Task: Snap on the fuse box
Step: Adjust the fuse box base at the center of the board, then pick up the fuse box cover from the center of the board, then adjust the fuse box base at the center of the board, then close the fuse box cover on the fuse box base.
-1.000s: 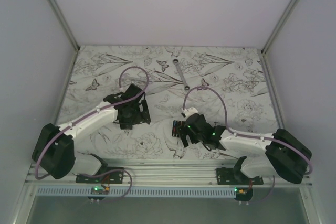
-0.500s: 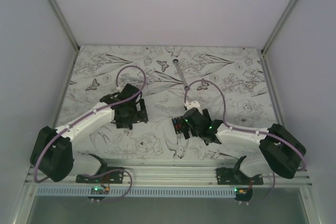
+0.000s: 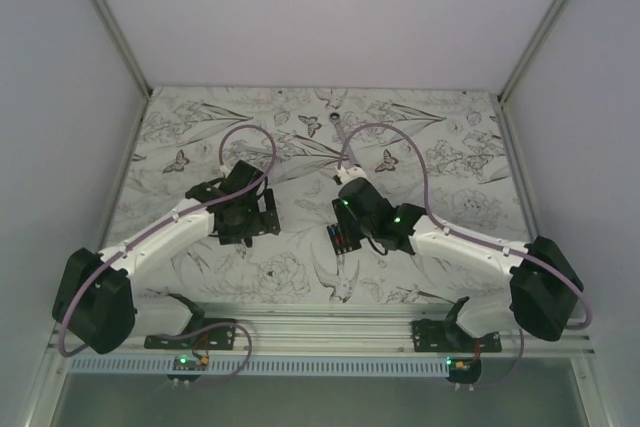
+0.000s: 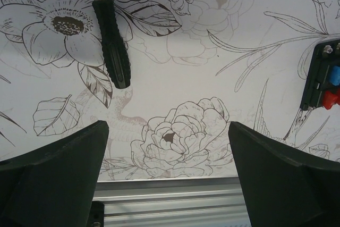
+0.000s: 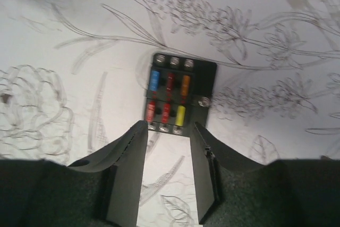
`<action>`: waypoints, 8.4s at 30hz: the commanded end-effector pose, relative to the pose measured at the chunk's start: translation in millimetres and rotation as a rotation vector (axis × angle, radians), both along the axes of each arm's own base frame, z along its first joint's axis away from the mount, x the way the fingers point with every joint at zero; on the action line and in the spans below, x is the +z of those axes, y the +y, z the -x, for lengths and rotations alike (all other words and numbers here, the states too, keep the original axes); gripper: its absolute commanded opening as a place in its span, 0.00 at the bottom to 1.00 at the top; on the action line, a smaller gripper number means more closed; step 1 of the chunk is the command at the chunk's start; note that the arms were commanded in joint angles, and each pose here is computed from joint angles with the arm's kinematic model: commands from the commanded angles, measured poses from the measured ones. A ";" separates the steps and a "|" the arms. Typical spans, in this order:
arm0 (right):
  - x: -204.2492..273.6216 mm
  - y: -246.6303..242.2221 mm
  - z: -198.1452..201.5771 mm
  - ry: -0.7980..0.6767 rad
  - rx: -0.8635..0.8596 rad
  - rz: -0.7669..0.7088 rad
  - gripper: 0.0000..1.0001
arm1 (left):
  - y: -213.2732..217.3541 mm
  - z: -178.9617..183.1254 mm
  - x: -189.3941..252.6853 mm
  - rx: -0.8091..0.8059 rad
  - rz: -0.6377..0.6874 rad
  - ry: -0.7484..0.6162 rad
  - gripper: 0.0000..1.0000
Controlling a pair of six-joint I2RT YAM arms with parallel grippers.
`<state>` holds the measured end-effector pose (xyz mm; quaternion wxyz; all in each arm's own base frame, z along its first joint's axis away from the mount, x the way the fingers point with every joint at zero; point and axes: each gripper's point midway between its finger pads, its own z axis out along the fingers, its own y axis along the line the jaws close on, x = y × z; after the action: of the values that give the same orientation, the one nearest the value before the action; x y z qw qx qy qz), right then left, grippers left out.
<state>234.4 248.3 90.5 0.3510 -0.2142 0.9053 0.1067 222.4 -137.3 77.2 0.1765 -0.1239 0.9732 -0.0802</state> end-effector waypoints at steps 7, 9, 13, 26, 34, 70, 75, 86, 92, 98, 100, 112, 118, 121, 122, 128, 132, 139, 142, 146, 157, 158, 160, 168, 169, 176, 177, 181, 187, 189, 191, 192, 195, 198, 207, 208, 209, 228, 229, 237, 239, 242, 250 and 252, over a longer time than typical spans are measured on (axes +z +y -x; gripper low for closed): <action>-9.3 34.2 10.1 0.137 0.043 0.004 0.27 | 8.2 3.2 7.5 -0.006 -0.006 -0.038 1.00; -14.8 37.5 9.3 0.150 0.044 0.019 0.25 | 8.4 3.3 7.9 -0.007 -0.007 -0.040 1.00; -26.2 39.2 7.9 0.167 0.037 0.058 0.21 | 8.3 3.5 8.2 -0.010 -0.006 -0.041 1.00; -38.9 36.8 3.1 0.179 0.020 0.133 0.10 | 8.1 3.5 8.8 -0.014 -0.004 -0.043 1.00; -53.0 34.0 5.4 0.226 0.025 0.205 0.05 | 8.0 4.1 8.6 -0.016 -0.002 -0.041 1.00; -106.4 25.9 12.7 0.364 0.003 0.403 0.03 | 4.7 6.5 9.0 -0.025 0.018 -0.037 1.00; -129.4 9.5 21.5 0.428 -0.020 0.463 0.03 | 4.4 6.4 9.2 -0.026 0.020 -0.038 1.00; -130.5 -11.5 33.3 0.458 -0.021 0.515 0.03 | 5.0 7.0 11.0 -0.022 0.024 -0.048 1.00; -79.0 -12.1 29.1 0.360 0.029 0.436 0.05 | 5.5 7.7 11.1 -0.018 0.025 -0.049 1.00; -35.8 7.1 18.2 0.258 0.072 0.297 0.12 | 5.2 7.5 11.7 -0.019 0.028 -0.053 1.00; -22.1 13.3 15.0 0.219 0.080 0.246 0.16 | 5.7 7.6 11.3 -0.018 0.025 -0.052 1.00; -22.3 10.9 13.9 0.184 0.145 0.213 0.33 | 5.8 7.7 11.3 -0.018 0.026 -0.053 1.00; -38.2 3.9 13.7 0.217 0.122 0.248 0.29 | 6.2 7.8 10.7 -0.018 0.022 -0.051 1.00; -39.8 -5.2 11.4 0.225 0.094 0.248 0.25 | 6.1 7.4 10.5 -0.019 0.022 -0.051 1.00; -39.5 -6.5 11.2 0.226 0.090 0.246 0.24 | 6.0 7.4 10.8 -0.019 0.022 -0.051 1.00; -44.7 -7.4 13.3 0.244 0.092 0.248 0.18 | 5.6 7.2 9.8 -0.020 0.022 -0.048 1.00; -53.1 -6.3 17.1 0.272 0.099 0.252 0.11 | 5.7 7.4 9.4 -0.019 0.021 -0.046 1.00; -68.4 -11.3 26.7 0.323 0.105 0.273 0.04 | 5.8 6.2 8.0 -0.017 0.016 -0.043 1.00; -48.6 -5.5 20.1 0.267 0.111 0.224 0.09 | 5.5 -1.6 12.8 -0.018 0.004 -0.062 1.00; -7.1 -4.4 6.1 0.128 0.091 0.151 0.23 | -1.8 -19.7 18.7 -0.007 -0.005 -0.064 1.00; -0.7 -53.1 -18.4 -0.044 -0.083 0.032 0.59 | -26.7 -113.1 6.1 0.049 -0.091 -0.036 1.00; -1.4 -55.9 -19.3 -0.055 -0.091 0.017 0.65 | -27.0 -122.1 3.4 0.064 -0.101 -0.036 1.00; -3.3 -62.6 -20.4 -0.073 -0.109 -0.010 0.73 | -28.0 -138.9 0.3 0.077 -0.126 -0.042 1.00; -21.7 -76.6 -22.9 -0.069 -0.149 -0.041 0.89 | -16.7 -190.5 -14.3 0.150 -0.200 -0.042 0.95; -24.4 -76.5 -23.4 -0.066 -0.154 -0.043 0.90 | -14.6 -194.3 -17.9 0.156 -0.206 -0.036 0.94; -37.6 -70.0 -29.9 -0.041 -0.173 -0.054 0.91 | -8.6 -212.4 -40.6 0.182 -0.198 0.016 0.87; -38.4 -69.3 -31.0 -0.041 -0.182 -0.063 0.91 | -10.2 -214.0 -43.0 0.179 -0.189 0.022 0.85; -43.2 -63.7 -32.1 -0.022 -0.188 -0.084 0.90 | -16.4 -212.9 -51.6 0.169 -0.165 0.050 0.79; -50.8 -74.7 -30.9 -0.011 -0.251 -0.051 0.90 | -22.4 -202.4 -46.5 0.156 -0.119 0.071 0.49; -51.2 -77.2 -28.1 -0.006 -0.258 -0.050 0.89 | -23.7 -197.0 -39.4 0.147 -0.107 0.068 0.42; -52.9 -75.0 -23.2 0.007 -0.242 -0.067 0.88 | -25.0 -188.7 -31.6 0.136 -0.098 0.063 0.41; -54.5 -74.0 -21.1 0.017 -0.239 -0.074 0.87 | -26.3 -184.5 -26.5 0.130 -0.091 0.058 0.41; -65.3 -76.8 -13.7 0.059 -0.248 -0.055 0.78 | -33.1 -166.5 -13.3 0.099 -0.075 0.050 0.40; -74.1 -79.8 -4.3 0.089 -0.263 -0.027 0.69 | -41.8 -143.6 1.0 0.053 -0.069 0.033 0.40; -81.1 -49.9 21.4 0.107 -0.220 -0.083 0.52 | -54.5 -75.6 18.1 -0.042 -0.042 0.029 0.40; -79.0 -43.6 23.0 0.105 -0.210 -0.099 0.52 | -56.6 -69.4 19.6 -0.055 -0.039 0.028 0.40; -76.8 -38.6 23.6 0.101 -0.204 -0.113 0.52 | -60.0 -64.1 21.4 -0.071 -0.034 0.024 0.40; -13.9 -141.2 20.7 -0.221 -0.539 -0.195 0.84 | -171.2 -18.8 15.0 -0.706 -0.104 0.005 0.39; -12.0 -143.4 21.6 -0.231 -0.546 -0.210 0.85 | -173.5 -17.8 13.6 -0.731 -0.121 0.006 0.39; -8.5 -150.2 24.0 -0.272 -0.549 -0.242 0.95 | -191.6 -7.0 -6.6 -0.813 -0.185 0.042 0.39; -9.9 -150.2 24.0 -0.269 -0.544 -0.231 0.97 | -196.2 -4.1 -9.3 -0.819 -0.188 0.045 0.40; -12.0 -150.2 23.4 -0.265 -0.544 -0.220 0.98 | -198.0 -3.2 -16.3 -0.799 -0.205 0.054 0.40; -15.0 -147.7 22.9 -0.257 -0.531 -0.210 0.99 | -199.2 -8.1 -22.2 -0.673 -0.211 0.058 0.40; -15.4 -147.6 22.9 -0.256 -0.530 -0.209 0.99 | -200.6 -7.9 -24.3 -0.653 -0.206 0.064 0.40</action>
<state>205.8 103.8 69.6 0.4848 0.0389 0.8701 0.0801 230.5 -344.2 56.1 0.1287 0.2416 0.9603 -0.0541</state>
